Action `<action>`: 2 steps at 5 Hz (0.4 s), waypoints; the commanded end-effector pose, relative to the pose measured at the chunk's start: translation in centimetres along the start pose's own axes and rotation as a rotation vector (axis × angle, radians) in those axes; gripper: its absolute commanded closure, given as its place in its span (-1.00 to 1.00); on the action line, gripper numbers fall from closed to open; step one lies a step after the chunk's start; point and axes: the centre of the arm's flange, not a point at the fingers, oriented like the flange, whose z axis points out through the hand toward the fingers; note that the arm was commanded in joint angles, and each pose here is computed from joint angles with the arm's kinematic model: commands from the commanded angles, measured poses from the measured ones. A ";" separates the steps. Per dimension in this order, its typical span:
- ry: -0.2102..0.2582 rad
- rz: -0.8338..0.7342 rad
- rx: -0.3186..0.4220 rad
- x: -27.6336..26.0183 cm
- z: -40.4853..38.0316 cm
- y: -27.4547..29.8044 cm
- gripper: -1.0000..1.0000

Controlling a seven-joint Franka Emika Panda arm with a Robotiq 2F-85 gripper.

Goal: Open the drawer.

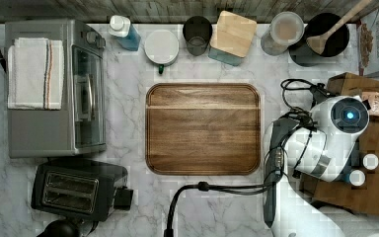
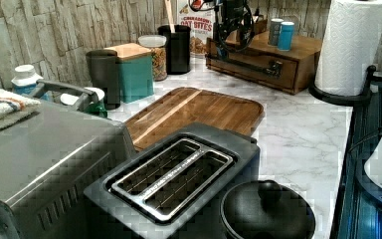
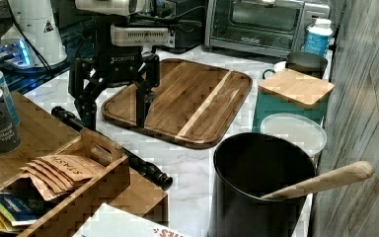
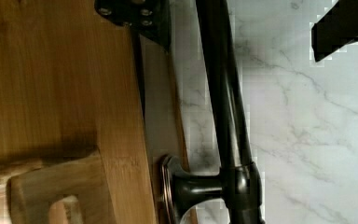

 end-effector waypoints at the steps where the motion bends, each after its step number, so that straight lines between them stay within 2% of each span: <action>1: 0.005 -0.036 0.011 -0.6 5.0 -0.4 -1.00; 2: -0.066 0.001 -0.004 -0.8 4.5 -1.9 -1.00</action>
